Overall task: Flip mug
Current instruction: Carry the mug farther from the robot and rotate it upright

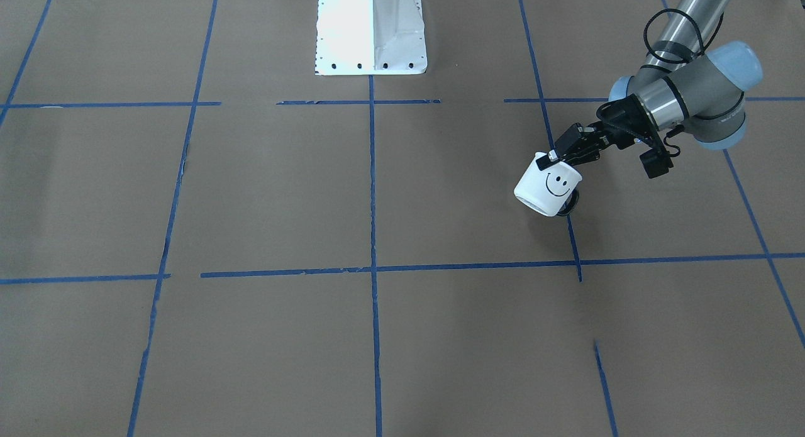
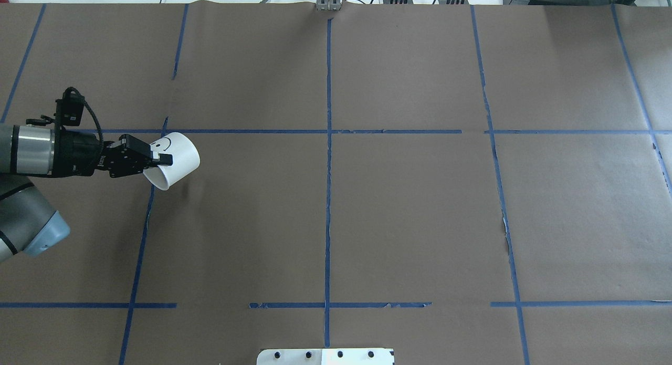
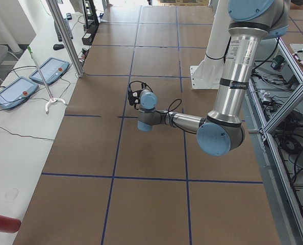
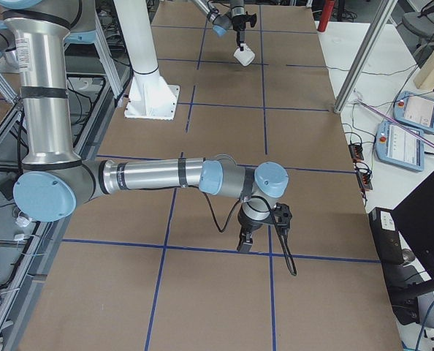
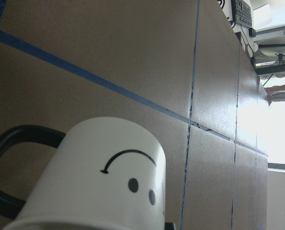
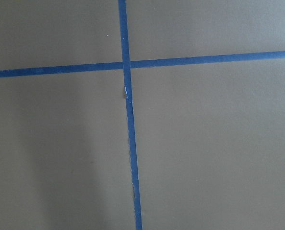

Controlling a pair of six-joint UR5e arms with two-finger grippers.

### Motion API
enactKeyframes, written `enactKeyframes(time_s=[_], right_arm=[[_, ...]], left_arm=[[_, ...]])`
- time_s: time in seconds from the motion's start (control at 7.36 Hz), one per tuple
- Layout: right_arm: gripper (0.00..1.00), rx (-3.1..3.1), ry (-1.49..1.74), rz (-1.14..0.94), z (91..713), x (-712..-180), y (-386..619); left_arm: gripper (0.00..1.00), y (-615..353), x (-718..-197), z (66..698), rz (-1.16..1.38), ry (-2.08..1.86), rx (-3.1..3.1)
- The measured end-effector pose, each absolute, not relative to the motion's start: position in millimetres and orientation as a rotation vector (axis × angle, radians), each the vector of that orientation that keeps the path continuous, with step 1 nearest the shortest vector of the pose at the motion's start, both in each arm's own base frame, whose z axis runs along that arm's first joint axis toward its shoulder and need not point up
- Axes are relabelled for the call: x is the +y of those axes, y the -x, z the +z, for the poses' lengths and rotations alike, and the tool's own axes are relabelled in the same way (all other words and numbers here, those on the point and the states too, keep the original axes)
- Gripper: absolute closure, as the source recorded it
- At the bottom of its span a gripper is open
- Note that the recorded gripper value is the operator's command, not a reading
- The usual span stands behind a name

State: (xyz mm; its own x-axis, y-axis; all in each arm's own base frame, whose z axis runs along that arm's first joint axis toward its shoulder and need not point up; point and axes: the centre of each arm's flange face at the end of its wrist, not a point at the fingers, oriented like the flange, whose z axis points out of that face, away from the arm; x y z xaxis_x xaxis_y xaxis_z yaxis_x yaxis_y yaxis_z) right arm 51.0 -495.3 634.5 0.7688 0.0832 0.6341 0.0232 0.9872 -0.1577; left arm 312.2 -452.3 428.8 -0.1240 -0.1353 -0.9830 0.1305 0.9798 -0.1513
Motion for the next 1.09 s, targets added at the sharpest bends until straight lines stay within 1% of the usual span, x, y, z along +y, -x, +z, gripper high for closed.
enactKeyframes(time_s=[0.54,1.09], right_arm=[[0.00,-0.694,0.160,0.033,634,-495,-51],[0.00,-0.694,0.160,0.033,635,-495,-51]], left_arm=[[1.00,-374,-494,289,-0.261,0.308,1.421],[1.00,-486,-521,159,-0.309,0.499,1.192]])
